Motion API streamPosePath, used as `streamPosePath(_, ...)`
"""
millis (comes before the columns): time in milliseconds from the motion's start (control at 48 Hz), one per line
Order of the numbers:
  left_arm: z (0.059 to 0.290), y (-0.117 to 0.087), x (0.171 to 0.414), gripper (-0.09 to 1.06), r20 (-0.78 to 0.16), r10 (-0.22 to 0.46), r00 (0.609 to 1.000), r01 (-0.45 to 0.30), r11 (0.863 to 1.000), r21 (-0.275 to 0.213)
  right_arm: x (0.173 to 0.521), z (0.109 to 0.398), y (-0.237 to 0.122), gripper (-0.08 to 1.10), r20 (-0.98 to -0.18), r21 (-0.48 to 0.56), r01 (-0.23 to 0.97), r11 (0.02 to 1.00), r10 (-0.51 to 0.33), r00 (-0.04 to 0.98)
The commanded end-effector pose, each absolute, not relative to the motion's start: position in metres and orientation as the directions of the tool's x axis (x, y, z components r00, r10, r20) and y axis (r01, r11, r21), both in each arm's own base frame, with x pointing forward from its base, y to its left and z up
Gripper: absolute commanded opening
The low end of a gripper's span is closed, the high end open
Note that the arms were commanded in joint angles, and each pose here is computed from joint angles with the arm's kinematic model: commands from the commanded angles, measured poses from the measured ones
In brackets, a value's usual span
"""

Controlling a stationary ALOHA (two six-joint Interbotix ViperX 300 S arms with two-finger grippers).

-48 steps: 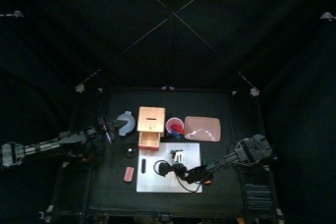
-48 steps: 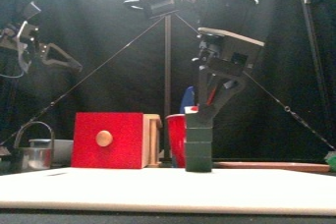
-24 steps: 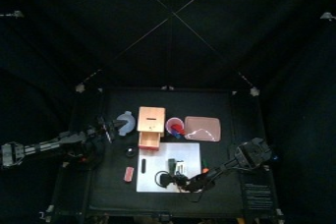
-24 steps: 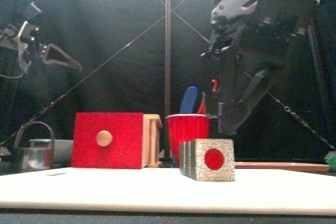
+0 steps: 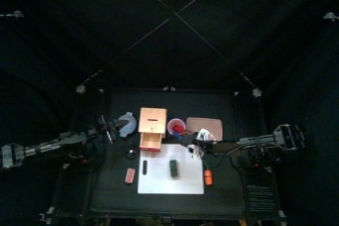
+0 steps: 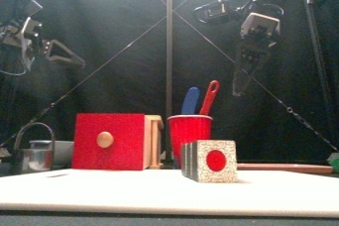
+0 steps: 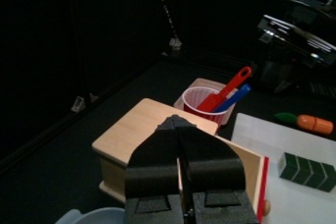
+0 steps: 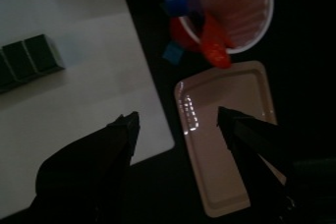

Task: Place sushi on board then cut the sushi with the knife then place the pieces on the plate
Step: Pick knife at handle with right hand

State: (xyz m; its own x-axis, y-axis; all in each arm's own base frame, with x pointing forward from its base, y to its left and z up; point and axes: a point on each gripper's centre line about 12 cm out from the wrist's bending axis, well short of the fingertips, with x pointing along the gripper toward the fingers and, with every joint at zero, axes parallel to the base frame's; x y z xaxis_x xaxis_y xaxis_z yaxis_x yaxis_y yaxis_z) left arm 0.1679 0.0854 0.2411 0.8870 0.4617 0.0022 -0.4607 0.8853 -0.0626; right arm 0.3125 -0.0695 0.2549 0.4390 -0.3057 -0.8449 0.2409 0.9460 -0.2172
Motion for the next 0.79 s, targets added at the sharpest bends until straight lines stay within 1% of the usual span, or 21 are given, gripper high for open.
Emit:
streamPosePath(21,0.254,0.091,0.169,0.04,0.042,0.483,0.875,-0.480,0.875,-0.066,0.320,0.278,-0.085,0.95,-0.821,-0.237,0.195,0.952,-0.304,0.483)
streamPosePath(83,0.253,0.093,0.168,0.04,0.039,0.491,0.870,-0.488,0.870,-0.068,0.324,0.279,-0.091,0.95,-0.823,-0.262,0.155,0.953,-0.304,0.479)
streamPosePath(167,0.252,0.093,0.168,0.04,0.036,0.495,0.868,-0.492,0.868,-0.072,0.336,0.278,-0.091,0.95,-0.825,-0.283,0.101,0.954,-0.295,0.482)
streamPosePath(292,0.250,0.094,0.166,0.04,0.031,0.504,0.863,-0.501,0.862,-0.082,0.351,0.265,-0.083,0.95,-0.846,-0.295,0.033,0.955,-0.277,0.455)
streamPosePath(396,0.248,0.096,0.165,0.04,0.024,0.514,0.858,-0.509,0.855,-0.093,0.358,0.254,-0.081,0.94,-0.858,-0.308,0.003,0.951,-0.279,0.432)
streamPosePath(479,0.246,0.096,0.164,0.04,0.018,0.515,0.857,-0.511,0.854,-0.096,0.360,0.253,-0.084,0.92,-0.853,-0.331,-0.003,0.944,-0.298,0.428)
streamPosePath(562,0.244,0.095,0.164,0.04,0.016,0.516,0.857,-0.512,0.854,-0.097,0.362,0.253,-0.084,0.83,-0.850,-0.351,-0.014,0.936,-0.312,0.425)
streamPosePath(708,0.242,0.095,0.164,0.04,0.009,0.515,0.857,-0.512,0.853,-0.098,0.364,0.248,-0.087,0.54,-0.850,-0.371,-0.027,0.928,-0.328,0.412)
streamPosePath(792,0.241,0.095,0.163,0.04,0.007,0.517,0.856,-0.514,0.852,-0.100,0.366,0.250,-0.087,0.46,-0.843,-0.381,-0.028,0.924,-0.335,0.420)
